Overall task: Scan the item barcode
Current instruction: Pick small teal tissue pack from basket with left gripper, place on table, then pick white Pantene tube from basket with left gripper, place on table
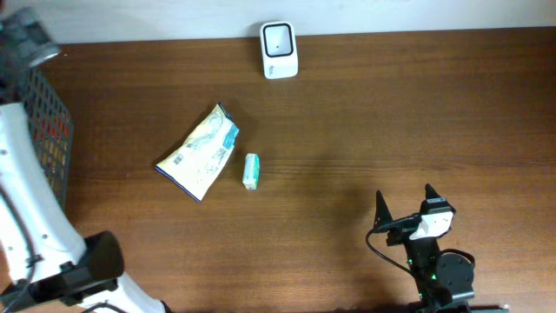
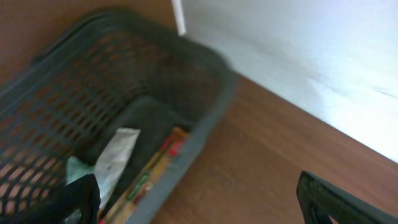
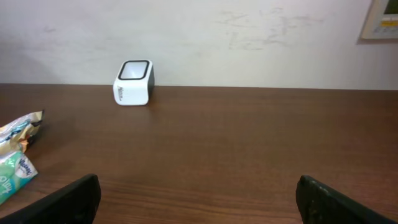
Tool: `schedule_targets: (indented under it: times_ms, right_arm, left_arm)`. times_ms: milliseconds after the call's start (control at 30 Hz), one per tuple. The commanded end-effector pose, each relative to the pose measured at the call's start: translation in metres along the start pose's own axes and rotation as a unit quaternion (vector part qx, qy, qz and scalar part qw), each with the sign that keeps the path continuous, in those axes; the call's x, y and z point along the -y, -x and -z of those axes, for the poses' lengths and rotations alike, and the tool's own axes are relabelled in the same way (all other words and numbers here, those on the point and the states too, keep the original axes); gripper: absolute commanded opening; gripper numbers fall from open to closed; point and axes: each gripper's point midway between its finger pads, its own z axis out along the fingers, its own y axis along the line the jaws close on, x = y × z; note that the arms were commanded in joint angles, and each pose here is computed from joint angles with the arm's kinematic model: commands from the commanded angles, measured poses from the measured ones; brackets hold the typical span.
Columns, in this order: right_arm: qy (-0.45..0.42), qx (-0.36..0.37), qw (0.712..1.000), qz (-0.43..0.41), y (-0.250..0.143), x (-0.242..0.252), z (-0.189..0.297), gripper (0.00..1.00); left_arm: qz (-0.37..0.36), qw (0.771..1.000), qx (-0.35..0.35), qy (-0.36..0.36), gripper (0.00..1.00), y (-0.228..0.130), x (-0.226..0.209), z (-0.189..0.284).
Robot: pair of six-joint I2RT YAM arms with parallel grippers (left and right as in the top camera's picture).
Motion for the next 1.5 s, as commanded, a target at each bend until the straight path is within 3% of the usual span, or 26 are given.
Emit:
schedule_targets:
  times_ms: [0,67,167,267,467,567,700,733,800,833,900,1000,1033,1067,1100,1233,1333,1367,1400,1433,1467]
  right_arm:
    - [0.0,-0.002,1.0,0.004,-0.003,0.0,0.0,0.99]
    - [0.0,-0.002,1.0,0.004,-0.003,0.0,0.0,0.99]
    - [0.0,-0.002,1.0,0.004,-0.003,0.0,0.0,0.99]
    - [0.0,-0.002,1.0,0.004,-0.003,0.0,0.0,0.98]
    - [0.0,-0.002,1.0,0.004,-0.003,0.0,0.0,0.99]
    - [0.0,-0.002,1.0,0.004,-0.003,0.0,0.0,0.99]
    - [0.0,-0.002,1.0,0.004,-0.003,0.0,0.0,0.98]
    - [0.0,-0.002,1.0,0.004,-0.003,0.0,0.0,0.99]
    - [0.0,-0.002,1.0,0.004,-0.003,0.0,0.0,0.99]
    - [0.0,-0.002,1.0,0.004,-0.003,0.0,0.0,0.99]
    - [0.0,-0.002,1.0,0.004,-0.003,0.0,0.0,0.99]
    - [0.0,-0.002,1.0,0.004,-0.003,0.0,0.0,0.99]
    - [0.0,-0.002,1.0,0.004,-0.003,0.0,0.0,0.99]
    - [0.0,-0.002,1.0,0.004,-0.003,0.0,0.0,0.99]
    - [0.0,-0.002,1.0,0.004,-0.003,0.0,0.0,0.99]
    - [0.0,-0.002,1.0,0.004,-0.003,0.0,0.0,0.99]
    - [0.0,-0.002,1.0,0.004,-0.003,0.0,0.0,0.99]
    - [0.0,-0.002,1.0,0.004,-0.003,0.0,0.0,0.99]
    - [0.0,-0.002,1.0,0.004,-0.003,0.0,0.0,0.99]
    - [0.0,-0.002,1.0,0.004,-0.003,0.0,0.0,0.99]
    - [0.0,-0.002,1.0,0.004,-0.003,0.0,0.0,0.99]
  left_arm:
    - [0.075,0.995,-0.038,0.057,0.99,-0.012,-0.078,-0.039]
    - [0.1,0.988,-0.08,0.085,0.99,-0.039,-0.117,-0.076]
    - [-0.003,0.988,-0.123,0.094,0.99,-0.093,-0.168,-0.151]
    - [-0.105,0.982,-0.128,0.091,0.99,-0.128,-0.18,-0.198]
    - [-0.139,0.968,-0.194,0.073,0.96,-0.196,-0.18,-0.281]
    - [-0.14,0.96,-0.231,0.07,0.76,-0.232,-0.181,-0.306]
    - [-0.137,0.949,-0.276,0.064,0.65,-0.27,-0.186,-0.318]
    - [-0.135,0.948,-0.28,0.063,0.36,-0.272,-0.187,-0.318]
    - [-0.132,0.948,-0.281,0.064,0.02,-0.273,-0.186,-0.318]
    - [-0.13,0.948,-0.283,0.062,0.0,-0.273,-0.185,-0.316]
    - [-0.112,0.953,-0.274,0.069,0.0,-0.264,-0.186,-0.311]
    - [-0.095,0.97,-0.216,0.059,0.0,-0.215,-0.179,-0.29]
    - [-0.095,0.969,-0.218,0.059,0.18,-0.215,-0.179,-0.288]
    - [-0.094,0.965,-0.239,0.056,0.53,-0.227,-0.18,-0.287]
    - [-0.091,0.96,-0.257,0.055,0.59,-0.239,-0.184,-0.288]
    - [-0.083,0.936,-0.333,0.077,0.66,-0.305,-0.207,-0.293]
    - [-0.072,0.922,-0.371,0.084,0.64,-0.338,-0.222,-0.297]
    - [-0.068,0.922,-0.372,0.084,0.41,-0.34,-0.224,-0.297]
    - [-0.065,0.923,-0.371,0.082,0.08,-0.339,-0.223,-0.297]
    - [-0.061,0.924,-0.371,0.074,0.0,-0.339,-0.219,-0.298]
    - [-0.051,0.927,-0.367,0.067,0.0,-0.334,-0.213,-0.297]
